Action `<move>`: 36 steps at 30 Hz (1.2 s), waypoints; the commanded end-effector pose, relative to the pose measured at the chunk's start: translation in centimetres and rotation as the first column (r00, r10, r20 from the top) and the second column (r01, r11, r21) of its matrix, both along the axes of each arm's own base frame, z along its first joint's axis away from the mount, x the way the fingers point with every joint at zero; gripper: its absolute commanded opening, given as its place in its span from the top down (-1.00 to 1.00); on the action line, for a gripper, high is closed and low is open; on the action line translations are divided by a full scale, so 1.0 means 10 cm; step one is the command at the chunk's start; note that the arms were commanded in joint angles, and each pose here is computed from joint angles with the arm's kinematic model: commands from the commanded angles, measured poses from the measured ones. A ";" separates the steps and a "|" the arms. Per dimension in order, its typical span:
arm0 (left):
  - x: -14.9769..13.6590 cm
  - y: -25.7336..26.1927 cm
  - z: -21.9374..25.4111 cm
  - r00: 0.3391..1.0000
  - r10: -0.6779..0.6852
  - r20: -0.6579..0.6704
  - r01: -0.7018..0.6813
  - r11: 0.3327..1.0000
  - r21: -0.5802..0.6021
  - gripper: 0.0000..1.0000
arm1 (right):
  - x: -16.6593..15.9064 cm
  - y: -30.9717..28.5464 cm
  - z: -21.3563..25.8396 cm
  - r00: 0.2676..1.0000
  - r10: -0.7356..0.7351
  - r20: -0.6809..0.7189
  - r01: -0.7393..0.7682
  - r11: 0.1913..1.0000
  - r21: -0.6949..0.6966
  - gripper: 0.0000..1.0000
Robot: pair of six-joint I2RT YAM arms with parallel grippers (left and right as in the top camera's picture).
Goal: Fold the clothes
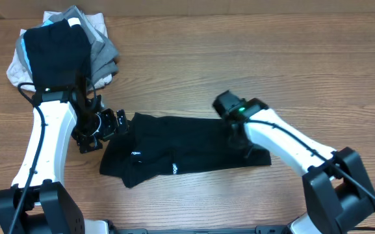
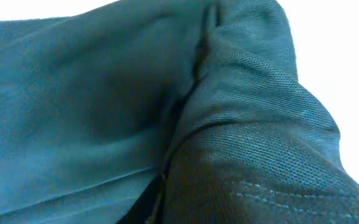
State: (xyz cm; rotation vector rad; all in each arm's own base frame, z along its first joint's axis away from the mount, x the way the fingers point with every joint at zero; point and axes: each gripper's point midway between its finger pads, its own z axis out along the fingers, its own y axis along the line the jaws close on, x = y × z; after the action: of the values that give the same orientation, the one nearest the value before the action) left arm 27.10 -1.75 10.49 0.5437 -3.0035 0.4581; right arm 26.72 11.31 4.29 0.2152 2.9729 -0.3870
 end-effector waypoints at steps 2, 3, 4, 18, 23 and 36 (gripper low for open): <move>-0.01 -0.03 0.02 0.999 -0.029 0.013 0.030 1.000 -0.007 -1.00 | -0.02 0.23 0.03 0.999 0.040 0.026 -0.041 0.997 0.058 0.43; -0.01 -0.03 0.02 0.999 -0.029 0.013 0.030 1.000 -0.006 -1.00 | -0.02 0.26 0.03 0.999 0.042 0.027 -0.044 0.997 0.068 0.15; -0.01 -0.03 0.02 0.999 -0.029 0.014 0.030 1.000 -0.006 -1.00 | -0.03 0.27 0.03 0.999 0.030 0.027 -0.032 0.997 0.074 -0.20; 0.00 -0.03 0.02 0.999 -0.030 0.017 0.030 1.000 -0.005 -1.00 | 0.24 0.07 0.97 0.981 -0.163 0.105 0.145 0.976 0.165 -0.27; -0.01 -0.03 0.02 0.999 -0.030 0.017 0.030 1.000 -0.005 -1.00 | 0.21 -0.08 1.39 0.976 -0.185 0.119 0.153 0.960 0.236 -0.61; -0.02 -0.03 0.02 0.999 -0.029 0.013 0.030 1.000 -0.006 -1.00 | 0.04 -0.61 0.72 0.961 -0.236 -0.145 0.277 0.837 0.473 -0.70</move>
State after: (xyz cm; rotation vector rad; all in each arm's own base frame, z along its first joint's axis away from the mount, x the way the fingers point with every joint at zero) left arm 27.07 -1.75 10.47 0.5432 -3.0026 0.4573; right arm 28.42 3.46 13.53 0.7736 2.9688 0.1084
